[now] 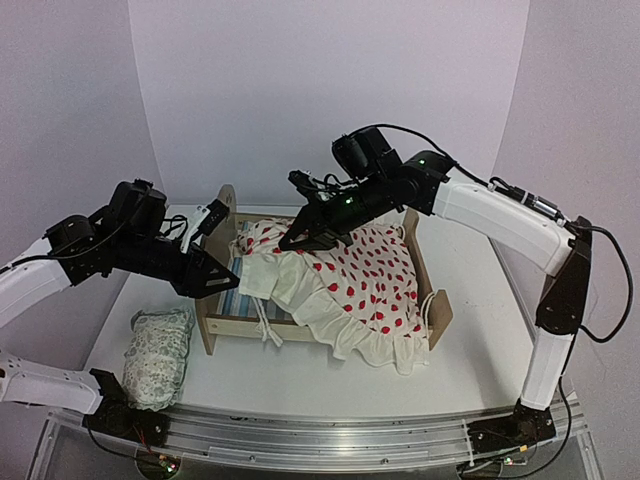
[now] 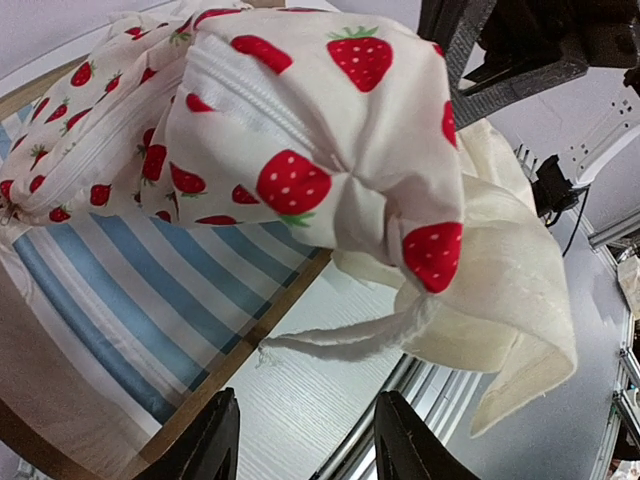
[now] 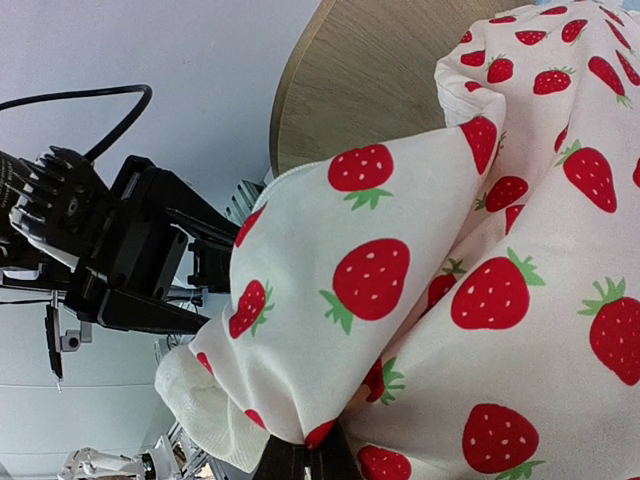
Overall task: Set up the pet bed
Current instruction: Cross the left ropes of the mattress closest to the robot.
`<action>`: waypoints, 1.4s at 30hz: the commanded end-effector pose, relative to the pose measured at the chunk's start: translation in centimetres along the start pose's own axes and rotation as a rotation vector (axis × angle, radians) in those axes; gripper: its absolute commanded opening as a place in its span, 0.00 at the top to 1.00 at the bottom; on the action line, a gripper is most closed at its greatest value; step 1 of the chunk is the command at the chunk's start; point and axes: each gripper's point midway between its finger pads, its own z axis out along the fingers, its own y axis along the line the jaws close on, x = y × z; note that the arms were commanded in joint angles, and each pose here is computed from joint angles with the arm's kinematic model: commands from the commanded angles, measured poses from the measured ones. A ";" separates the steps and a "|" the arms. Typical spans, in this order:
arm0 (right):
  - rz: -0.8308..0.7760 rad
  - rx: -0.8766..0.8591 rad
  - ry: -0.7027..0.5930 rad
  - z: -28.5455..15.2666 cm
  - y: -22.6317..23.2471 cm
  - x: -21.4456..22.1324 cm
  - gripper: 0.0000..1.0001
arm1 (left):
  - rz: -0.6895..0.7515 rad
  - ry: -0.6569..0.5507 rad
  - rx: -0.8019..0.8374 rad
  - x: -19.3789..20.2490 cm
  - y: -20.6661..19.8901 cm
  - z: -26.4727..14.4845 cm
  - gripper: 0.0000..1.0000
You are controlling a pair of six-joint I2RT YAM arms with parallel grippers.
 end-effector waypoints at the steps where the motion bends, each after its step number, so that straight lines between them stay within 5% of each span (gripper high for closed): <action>1: -0.033 -0.046 -0.020 -0.2 1.6 -0.8 1.00 | 0.076 -0.081 0.076 -2.2 -1.4 0.3 0.53; 8: -0.031 -0.043 -0.019 -0.2 1.5 -0.8 1.00 | 0.086 -0.075 0.083 -2.1 -1.3 0.9 0.55; 25: -0.024 -0.040 -0.017 0.0 1.4 -0.8 1.00 | 0.109 -0.078 -0.002 -2.5 -0.2 0.2 0.98; 42: 0.007 -0.025 -0.010 1.4 0.4 -1.2 1.00 | 0.163 -0.209 -0.205 -7.5 2.0 -2.3 1.00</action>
